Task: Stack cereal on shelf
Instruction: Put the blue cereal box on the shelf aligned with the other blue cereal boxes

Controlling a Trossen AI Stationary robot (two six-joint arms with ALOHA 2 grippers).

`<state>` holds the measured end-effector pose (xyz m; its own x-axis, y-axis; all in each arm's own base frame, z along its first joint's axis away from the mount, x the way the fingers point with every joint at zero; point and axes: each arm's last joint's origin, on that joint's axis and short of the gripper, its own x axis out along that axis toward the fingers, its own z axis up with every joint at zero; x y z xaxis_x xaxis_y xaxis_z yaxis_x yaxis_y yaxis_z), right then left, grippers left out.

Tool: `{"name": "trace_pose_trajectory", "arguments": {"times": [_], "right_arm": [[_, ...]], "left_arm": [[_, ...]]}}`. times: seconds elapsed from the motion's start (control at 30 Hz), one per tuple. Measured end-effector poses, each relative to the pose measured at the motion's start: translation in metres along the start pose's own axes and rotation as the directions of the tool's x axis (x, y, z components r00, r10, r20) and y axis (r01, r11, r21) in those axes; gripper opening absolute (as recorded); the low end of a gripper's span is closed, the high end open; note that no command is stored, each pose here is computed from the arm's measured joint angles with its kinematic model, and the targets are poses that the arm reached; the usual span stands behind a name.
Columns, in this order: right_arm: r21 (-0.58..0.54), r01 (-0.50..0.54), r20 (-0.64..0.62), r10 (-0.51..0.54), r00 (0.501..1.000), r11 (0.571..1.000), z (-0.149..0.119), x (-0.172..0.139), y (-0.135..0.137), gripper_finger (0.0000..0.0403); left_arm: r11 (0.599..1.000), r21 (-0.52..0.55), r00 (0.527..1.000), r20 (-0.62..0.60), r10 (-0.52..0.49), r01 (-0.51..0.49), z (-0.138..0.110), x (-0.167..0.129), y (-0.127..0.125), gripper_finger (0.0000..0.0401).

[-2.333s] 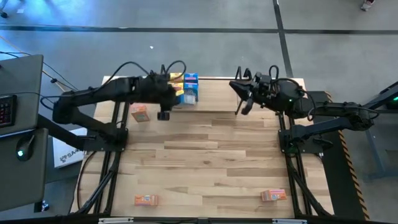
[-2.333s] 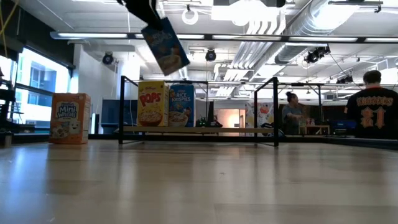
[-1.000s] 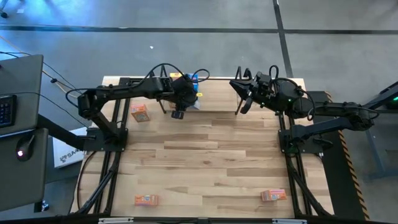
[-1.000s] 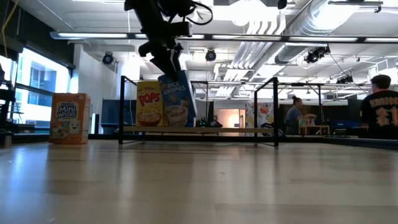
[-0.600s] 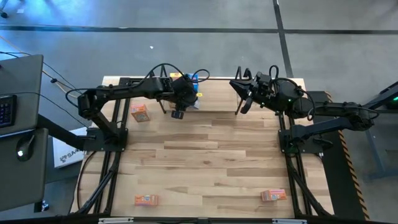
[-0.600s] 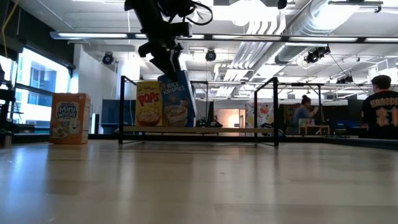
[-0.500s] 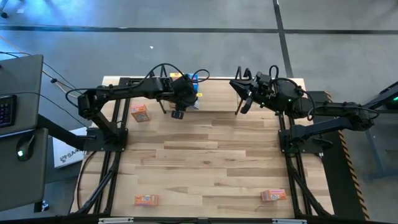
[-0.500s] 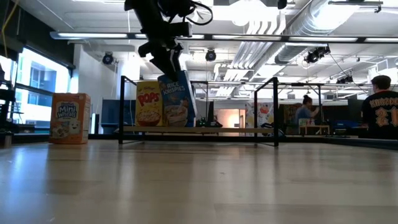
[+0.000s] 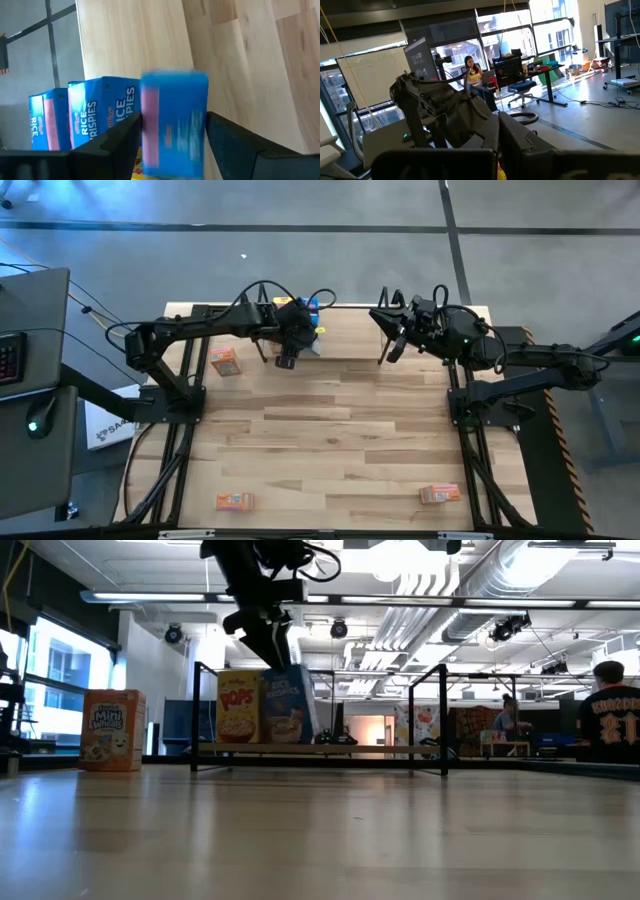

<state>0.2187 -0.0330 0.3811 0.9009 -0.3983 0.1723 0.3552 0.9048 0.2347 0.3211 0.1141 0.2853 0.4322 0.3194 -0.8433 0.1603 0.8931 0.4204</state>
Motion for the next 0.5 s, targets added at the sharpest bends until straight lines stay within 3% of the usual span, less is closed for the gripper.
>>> {"name": "trace_pose_trajectory", "arguments": {"times": [0.5], "right_arm": [[-0.001, 0.000, 0.000, 0.000, 1.000, 1.000, 0.0000, 0.0000, -0.0001, 0.0000]], "left_arm": [[1.000, 0.000, 1.000, 0.019, 0.017, -0.017, 0.0003, -0.0059, 0.0014, 0.0219]]}}
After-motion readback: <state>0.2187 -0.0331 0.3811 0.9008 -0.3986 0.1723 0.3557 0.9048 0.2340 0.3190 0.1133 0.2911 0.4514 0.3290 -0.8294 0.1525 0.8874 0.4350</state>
